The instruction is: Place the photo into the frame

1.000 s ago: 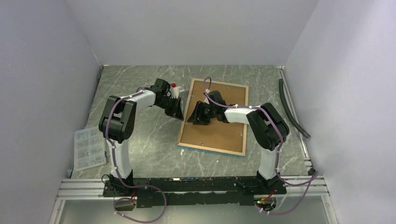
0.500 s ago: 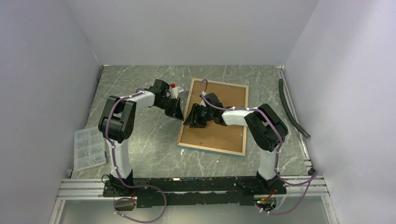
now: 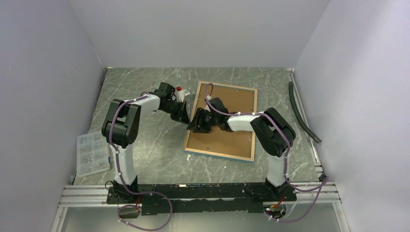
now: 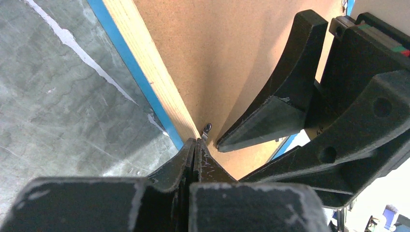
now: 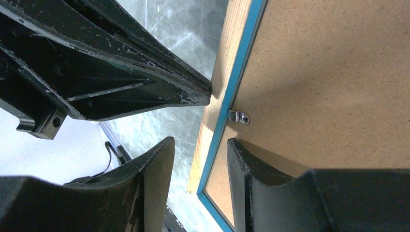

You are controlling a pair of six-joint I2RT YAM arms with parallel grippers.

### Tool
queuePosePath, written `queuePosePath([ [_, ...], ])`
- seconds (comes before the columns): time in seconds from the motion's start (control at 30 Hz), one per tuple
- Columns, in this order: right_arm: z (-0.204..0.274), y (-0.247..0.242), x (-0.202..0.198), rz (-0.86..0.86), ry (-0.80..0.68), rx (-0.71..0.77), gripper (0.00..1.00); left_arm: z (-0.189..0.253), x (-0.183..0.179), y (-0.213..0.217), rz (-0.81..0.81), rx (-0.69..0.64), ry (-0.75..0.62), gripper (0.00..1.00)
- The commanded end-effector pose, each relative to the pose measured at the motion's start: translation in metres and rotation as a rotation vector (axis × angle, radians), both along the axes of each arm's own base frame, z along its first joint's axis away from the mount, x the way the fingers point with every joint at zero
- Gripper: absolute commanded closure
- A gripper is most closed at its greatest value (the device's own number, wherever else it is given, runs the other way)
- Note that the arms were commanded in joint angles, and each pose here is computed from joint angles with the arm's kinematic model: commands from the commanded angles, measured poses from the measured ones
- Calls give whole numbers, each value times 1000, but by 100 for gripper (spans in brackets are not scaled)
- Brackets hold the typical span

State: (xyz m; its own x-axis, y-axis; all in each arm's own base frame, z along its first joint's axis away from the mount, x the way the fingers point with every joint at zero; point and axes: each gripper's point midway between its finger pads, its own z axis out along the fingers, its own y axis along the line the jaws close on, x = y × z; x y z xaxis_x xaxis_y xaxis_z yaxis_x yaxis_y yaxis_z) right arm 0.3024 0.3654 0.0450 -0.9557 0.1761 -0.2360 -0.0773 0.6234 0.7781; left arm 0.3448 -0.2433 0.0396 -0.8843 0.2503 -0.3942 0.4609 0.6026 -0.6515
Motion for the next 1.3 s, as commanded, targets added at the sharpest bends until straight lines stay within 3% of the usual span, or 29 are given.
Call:
queuePosePath([
  [0.0,17,5,10,-21,-53,24,53,-21,-3,8,19,52,20,97],
  [0.7,5,11,26,-71,-60,33,55,-17,-6,9,10,50,7,97],
  [0.93,39,5,36,-62,-117,78,55,-2,-1,16,17,44,-14,97],
  [1.13,100,-32,57,-100,-220,115,46,25,13,30,25,37,-75,94],
  [1.27,113,-102,82,-265,-246,13,27,26,15,38,-11,80,-136,89],
])
